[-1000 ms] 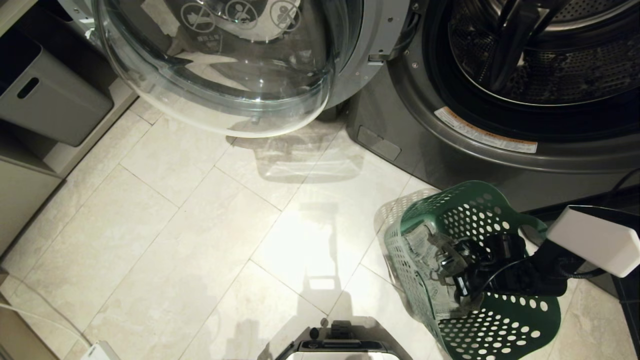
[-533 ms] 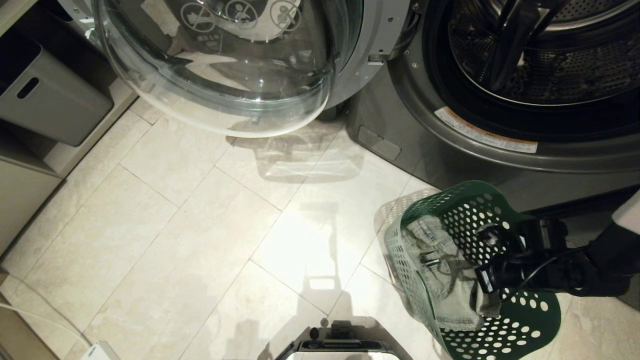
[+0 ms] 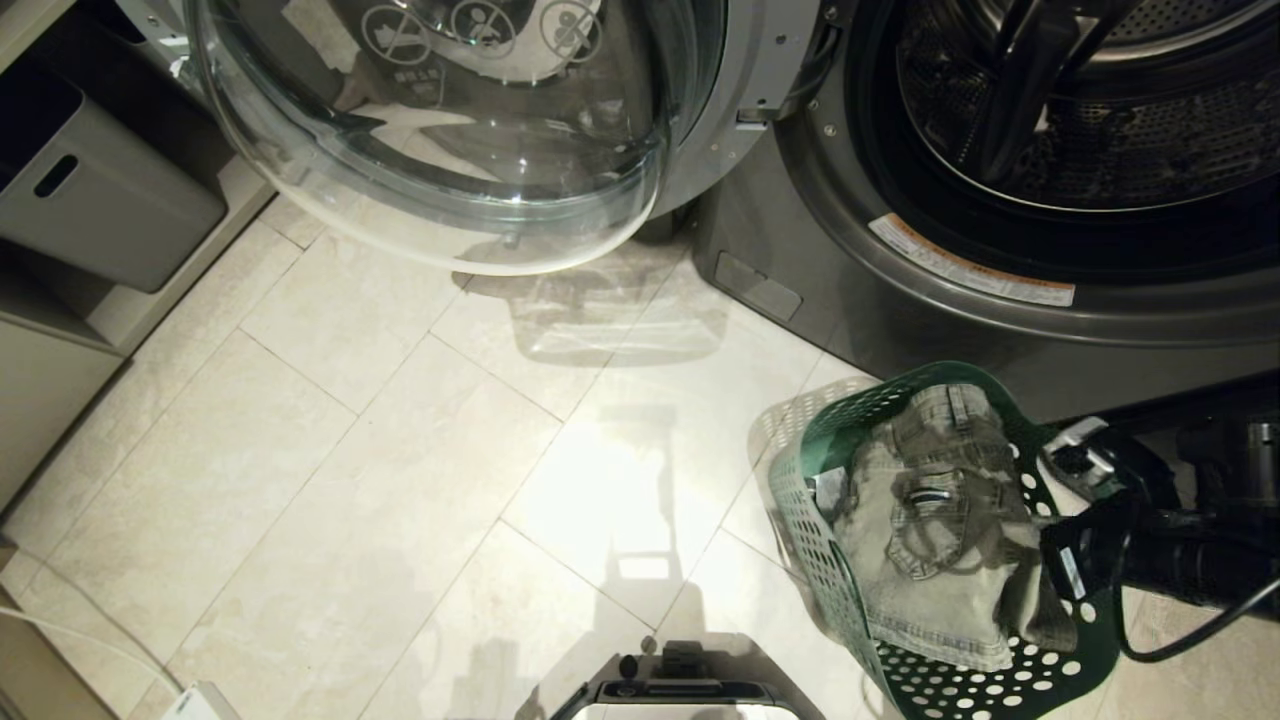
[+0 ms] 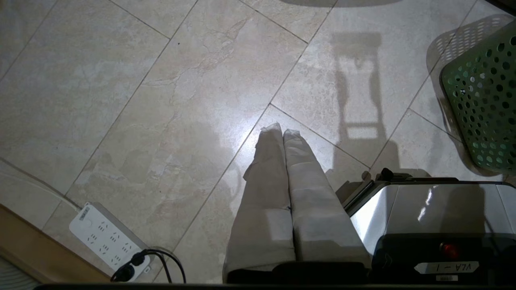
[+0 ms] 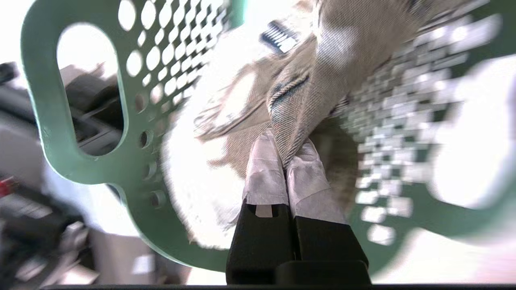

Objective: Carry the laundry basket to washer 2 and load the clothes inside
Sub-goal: Place the clothes into the washing machine

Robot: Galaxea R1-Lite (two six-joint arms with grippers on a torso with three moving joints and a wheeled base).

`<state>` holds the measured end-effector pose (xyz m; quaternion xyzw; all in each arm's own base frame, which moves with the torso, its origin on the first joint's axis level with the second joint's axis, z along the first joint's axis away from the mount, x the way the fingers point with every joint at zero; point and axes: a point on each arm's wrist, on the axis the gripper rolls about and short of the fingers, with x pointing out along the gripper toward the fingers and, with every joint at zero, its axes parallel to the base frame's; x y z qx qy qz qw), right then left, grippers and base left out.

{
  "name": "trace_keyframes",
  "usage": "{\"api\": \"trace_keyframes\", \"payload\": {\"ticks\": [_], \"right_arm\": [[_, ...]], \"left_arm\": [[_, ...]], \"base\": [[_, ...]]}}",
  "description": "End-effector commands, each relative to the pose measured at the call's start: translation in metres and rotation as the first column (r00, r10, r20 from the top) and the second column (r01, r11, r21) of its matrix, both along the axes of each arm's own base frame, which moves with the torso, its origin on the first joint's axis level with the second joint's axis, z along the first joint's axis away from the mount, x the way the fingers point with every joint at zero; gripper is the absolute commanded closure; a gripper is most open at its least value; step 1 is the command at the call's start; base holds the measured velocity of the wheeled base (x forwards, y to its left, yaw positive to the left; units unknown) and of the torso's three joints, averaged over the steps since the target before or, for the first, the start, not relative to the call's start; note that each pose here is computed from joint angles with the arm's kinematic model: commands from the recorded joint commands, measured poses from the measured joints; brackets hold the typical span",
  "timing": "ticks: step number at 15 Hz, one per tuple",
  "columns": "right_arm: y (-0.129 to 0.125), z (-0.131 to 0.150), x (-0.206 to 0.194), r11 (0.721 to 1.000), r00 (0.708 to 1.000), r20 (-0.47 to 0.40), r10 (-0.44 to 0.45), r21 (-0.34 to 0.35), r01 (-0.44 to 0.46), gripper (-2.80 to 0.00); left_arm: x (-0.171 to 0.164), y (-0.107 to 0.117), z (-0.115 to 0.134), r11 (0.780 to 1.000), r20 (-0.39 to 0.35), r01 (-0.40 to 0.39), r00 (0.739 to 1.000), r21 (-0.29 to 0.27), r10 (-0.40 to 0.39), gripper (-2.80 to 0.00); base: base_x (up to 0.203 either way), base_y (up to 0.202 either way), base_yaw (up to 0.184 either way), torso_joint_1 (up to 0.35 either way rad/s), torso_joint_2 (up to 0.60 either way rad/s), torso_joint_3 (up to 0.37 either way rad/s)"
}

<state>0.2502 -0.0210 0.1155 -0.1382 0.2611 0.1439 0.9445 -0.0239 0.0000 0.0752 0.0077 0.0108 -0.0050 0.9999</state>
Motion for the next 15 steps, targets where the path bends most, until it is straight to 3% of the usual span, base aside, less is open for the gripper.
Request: {"api": "trace_keyframes", "payload": {"ticks": [1,5,10,13,15], "right_arm": [[0.003,0.036,-0.029,0.999,0.987,0.157,-0.018,-0.045,0.025,0.0],[0.012,0.075,-0.049,0.991,0.944,0.325,-0.054,-0.1,0.091,0.0],[0.023,0.092,-0.053,0.988,0.915,0.401,-0.049,-0.113,0.102,0.0],[0.026,0.113,-0.038,0.983,0.858,0.508,-0.08,-0.102,0.152,0.0],[0.026,0.134,-0.016,0.975,0.802,0.585,-0.125,-0.078,0.209,0.0]], "left_arm": [[0.0,0.0,0.0,1.0,-0.003,-0.001,1.0,0.0,0.001,0.0],[0.0,0.0,0.0,1.0,-0.001,0.0,1.0,0.0,0.0,0.0],[0.0,0.0,0.0,1.0,-0.001,-0.001,1.0,0.0,0.001,0.0],[0.0,0.0,0.0,1.0,-0.001,0.0,1.0,0.0,0.0,0.0],[0.0,0.0,0.0,1.0,-0.002,-0.001,1.0,0.0,0.001,0.0]], "base": [[0.0,0.0,0.0,0.0,0.0,0.0],[0.0,0.0,0.0,0.0,0.0,0.0],[0.0,0.0,0.0,0.0,0.0,0.0],[0.0,0.0,0.0,0.0,0.0,0.0],[0.0,0.0,0.0,0.0,0.0,0.0]]}}
